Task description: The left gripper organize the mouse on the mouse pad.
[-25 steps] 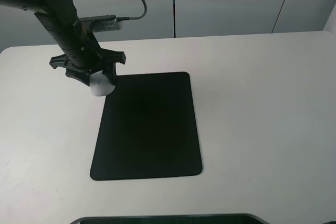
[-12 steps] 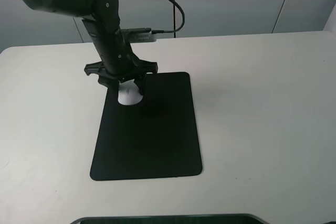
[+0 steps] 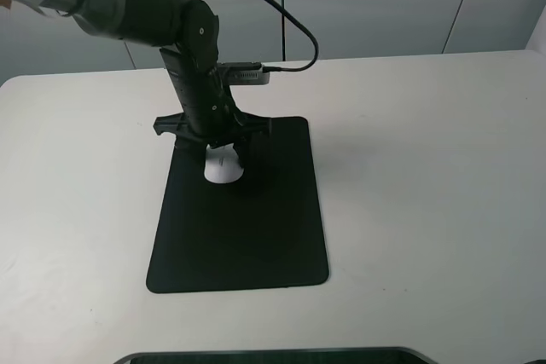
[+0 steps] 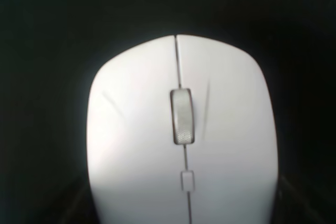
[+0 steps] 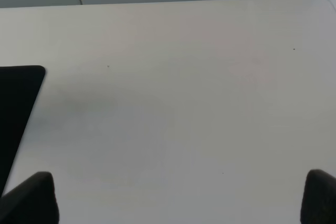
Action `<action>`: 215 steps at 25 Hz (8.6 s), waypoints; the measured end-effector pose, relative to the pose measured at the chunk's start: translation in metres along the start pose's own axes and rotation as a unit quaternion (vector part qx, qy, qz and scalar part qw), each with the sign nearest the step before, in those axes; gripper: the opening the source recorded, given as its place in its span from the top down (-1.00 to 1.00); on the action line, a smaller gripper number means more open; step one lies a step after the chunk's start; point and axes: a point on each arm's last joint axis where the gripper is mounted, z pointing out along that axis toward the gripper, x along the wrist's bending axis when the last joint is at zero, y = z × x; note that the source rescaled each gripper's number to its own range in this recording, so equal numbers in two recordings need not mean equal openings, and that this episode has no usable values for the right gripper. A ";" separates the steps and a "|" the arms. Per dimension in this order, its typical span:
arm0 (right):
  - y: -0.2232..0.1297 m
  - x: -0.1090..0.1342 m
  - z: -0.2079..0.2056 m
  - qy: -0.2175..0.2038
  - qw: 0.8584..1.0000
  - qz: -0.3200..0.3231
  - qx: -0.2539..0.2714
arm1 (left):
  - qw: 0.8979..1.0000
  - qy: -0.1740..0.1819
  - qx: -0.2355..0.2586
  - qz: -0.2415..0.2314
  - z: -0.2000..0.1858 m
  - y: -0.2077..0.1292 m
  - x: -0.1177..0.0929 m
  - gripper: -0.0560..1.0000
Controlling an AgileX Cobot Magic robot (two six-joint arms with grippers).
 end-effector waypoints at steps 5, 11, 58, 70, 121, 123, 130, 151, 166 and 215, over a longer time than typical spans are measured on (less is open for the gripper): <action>0.000 0.000 0.000 0.000 1.000 0.000 0.000 | 1.000 -0.001 -0.007 0.000 0.006 0.001 -0.002 0.85; 0.000 0.000 0.000 0.000 1.000 0.000 0.000 | 1.000 0.002 -0.002 -0.002 0.019 0.001 -0.002 0.85; 0.000 0.000 0.000 0.000 1.000 0.000 0.000 | 0.999 0.015 -0.008 0.032 -0.020 -0.002 0.003 -0.90; 0.000 0.000 0.000 0.000 1.000 0.000 0.000 | 0.987 0.117 -0.033 0.103 -0.105 0.005 0.020 -0.92; 0.000 0.000 0.000 0.000 1.000 0.000 0.000 | 0.896 0.047 -0.434 -0.084 -0.247 -0.345 0.190 -1.00; 0.000 0.000 0.000 0.000 1.000 0.000 0.000 | 0.891 0.038 -0.445 -0.082 -0.240 -0.351 0.187 -1.00; 0.000 0.000 0.000 0.000 1.000 0.000 0.000 | 0.876 0.037 -0.479 -0.044 -0.212 -0.360 0.185 -1.00; 0.000 0.000 0.000 0.000 1.000 0.000 0.000 | 0.873 0.036 -0.481 -0.065 -0.197 -0.350 0.189 -1.00; 0.000 0.000 0.000 0.000 1.000 0.000 0.000 | 0.873 0.038 -0.482 -0.067 -0.197 -0.350 0.189 -1.00; 0.000 0.000 0.000 0.000 1.000 0.000 0.001 | 0.873 0.038 -0.482 -0.066 -0.197 -0.350 0.189 -1.00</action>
